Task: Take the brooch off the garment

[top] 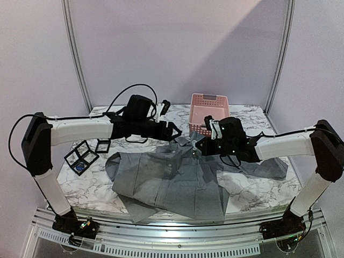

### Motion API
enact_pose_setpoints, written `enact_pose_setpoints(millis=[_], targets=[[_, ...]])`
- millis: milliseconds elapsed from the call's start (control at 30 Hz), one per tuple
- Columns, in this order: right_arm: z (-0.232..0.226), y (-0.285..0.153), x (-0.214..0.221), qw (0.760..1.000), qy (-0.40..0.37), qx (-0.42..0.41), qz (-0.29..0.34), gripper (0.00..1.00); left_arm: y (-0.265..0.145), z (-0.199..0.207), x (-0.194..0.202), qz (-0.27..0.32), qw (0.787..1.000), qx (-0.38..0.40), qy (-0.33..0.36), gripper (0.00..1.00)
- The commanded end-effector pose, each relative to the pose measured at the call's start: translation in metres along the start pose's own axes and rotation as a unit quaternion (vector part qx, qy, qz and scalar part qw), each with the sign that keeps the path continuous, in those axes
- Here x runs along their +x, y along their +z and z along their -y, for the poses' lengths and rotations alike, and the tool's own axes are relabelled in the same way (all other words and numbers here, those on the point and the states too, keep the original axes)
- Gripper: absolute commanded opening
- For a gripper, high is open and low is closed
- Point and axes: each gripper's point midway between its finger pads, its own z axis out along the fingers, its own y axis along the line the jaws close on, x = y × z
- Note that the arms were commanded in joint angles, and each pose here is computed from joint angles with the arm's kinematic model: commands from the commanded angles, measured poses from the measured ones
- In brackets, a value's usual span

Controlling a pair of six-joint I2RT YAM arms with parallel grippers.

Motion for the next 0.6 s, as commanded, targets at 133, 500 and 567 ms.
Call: enact_pose_setpoints(millis=[133,500,567], targets=[[-0.031,-0.016,-0.019,0.996,-0.042,-0.074,0.018,0.0,-0.011,0.025,0.003,-0.082,0.992,0.086,0.052,0.75],[-0.037,-0.041,-0.022,0.987,-0.032,-0.126,0.098,0.0,0.002,0.038,-0.012,-0.046,0.98,0.187,-0.042,0.75],[-0.036,-0.042,-0.024,0.985,-0.034,-0.122,0.113,0.0,0.007,0.04,-0.015,-0.038,0.979,0.197,-0.045,0.75]])
